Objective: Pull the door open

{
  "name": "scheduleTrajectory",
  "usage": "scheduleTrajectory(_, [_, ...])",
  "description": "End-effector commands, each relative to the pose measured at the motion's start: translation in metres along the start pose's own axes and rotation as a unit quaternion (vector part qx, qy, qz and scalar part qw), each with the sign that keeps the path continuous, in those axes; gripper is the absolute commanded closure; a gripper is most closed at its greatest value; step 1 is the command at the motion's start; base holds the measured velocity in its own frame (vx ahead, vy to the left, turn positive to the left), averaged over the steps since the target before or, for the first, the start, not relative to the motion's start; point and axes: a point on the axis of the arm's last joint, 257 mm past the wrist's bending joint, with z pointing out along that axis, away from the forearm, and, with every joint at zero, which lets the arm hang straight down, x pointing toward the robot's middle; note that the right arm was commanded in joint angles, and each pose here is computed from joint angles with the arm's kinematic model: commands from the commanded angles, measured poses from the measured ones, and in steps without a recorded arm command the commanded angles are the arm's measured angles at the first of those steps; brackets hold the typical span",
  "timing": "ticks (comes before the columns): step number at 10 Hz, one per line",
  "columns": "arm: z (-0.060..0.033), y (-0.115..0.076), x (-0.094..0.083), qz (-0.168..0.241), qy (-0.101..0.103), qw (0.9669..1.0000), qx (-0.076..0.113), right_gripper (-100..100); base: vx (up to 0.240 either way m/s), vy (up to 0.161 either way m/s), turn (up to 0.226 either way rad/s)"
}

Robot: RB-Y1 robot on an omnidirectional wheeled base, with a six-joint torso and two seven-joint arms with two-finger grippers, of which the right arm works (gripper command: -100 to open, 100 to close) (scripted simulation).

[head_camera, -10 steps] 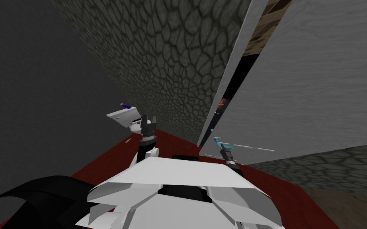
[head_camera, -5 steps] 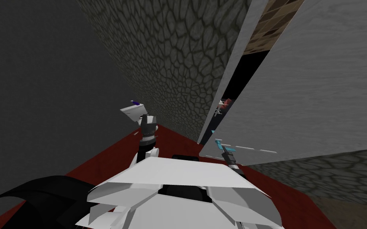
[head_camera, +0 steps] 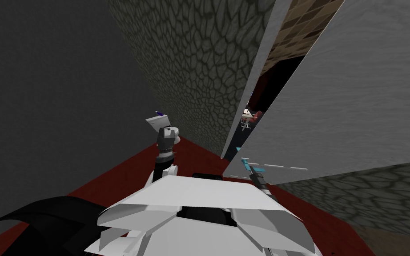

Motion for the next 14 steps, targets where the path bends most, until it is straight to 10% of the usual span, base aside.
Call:
scheduleTrajectory(1, [-0.0018, 0.0, 0.0, 0.0, 0.003, 1.0, -0.001, 100, -0.141, -0.053, 0.151])
scheduleTrajectory(14, [-0.0148, 0.001, -0.001, 0.0, 0.023, 0.9997, -0.001, 100, -0.222, -0.064, 0.166])
